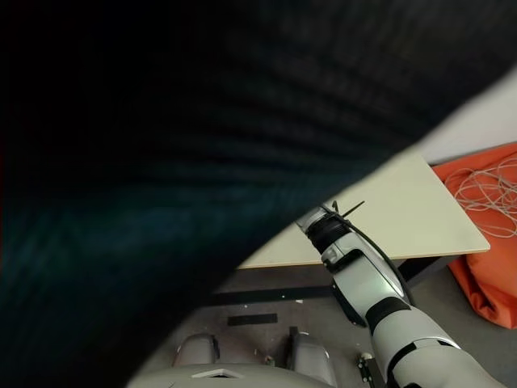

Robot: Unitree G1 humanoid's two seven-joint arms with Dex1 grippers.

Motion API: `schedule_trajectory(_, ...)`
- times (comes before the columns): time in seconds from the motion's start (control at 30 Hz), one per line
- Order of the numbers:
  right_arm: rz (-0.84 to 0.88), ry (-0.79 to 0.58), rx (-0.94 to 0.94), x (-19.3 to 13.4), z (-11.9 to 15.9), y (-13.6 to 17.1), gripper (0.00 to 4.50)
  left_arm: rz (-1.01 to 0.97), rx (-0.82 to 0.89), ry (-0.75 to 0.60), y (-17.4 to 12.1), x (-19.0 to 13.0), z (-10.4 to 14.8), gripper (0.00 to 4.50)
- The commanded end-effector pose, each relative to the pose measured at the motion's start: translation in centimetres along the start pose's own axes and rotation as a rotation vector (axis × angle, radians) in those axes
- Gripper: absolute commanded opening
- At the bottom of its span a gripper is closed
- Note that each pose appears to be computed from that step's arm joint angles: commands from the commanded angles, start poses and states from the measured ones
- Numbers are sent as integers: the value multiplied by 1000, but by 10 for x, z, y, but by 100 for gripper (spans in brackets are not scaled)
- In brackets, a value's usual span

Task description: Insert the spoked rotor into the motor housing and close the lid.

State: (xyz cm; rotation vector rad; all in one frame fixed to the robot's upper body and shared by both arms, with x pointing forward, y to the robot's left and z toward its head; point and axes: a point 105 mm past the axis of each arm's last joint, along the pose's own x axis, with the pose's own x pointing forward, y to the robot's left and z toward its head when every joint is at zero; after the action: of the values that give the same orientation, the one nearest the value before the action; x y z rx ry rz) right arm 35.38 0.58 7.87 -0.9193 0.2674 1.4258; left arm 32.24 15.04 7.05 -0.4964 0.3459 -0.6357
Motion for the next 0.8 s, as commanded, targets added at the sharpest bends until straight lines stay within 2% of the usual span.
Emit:
schedule_trajectory(0.03,-10,6,-3,-5,1,-6,25,-24,42,-42,-8,1,14,319)
schedule_trajectory(0.07,-9,5,-2,-5,1,-6,4,-23,42,-43,-8,1,14,319)
schedule_trajectory(0.5,-14,-8,25,-10,5,-9,0,-19,39,-48,-8,2,13,319)
schedule_trajectory(0.57,-52,-18,112,-9,7,-14,0,-18,39,-48,-8,2,13,319)
schedule_trajectory(0.67,-68,-41,390,-2,14,-13,0,-17,38,-47,-8,2,12,319)
schedule_trajectory(0.8,-96,-22,614,2,19,-13,0,-14,38,-51,-8,1,12,319)
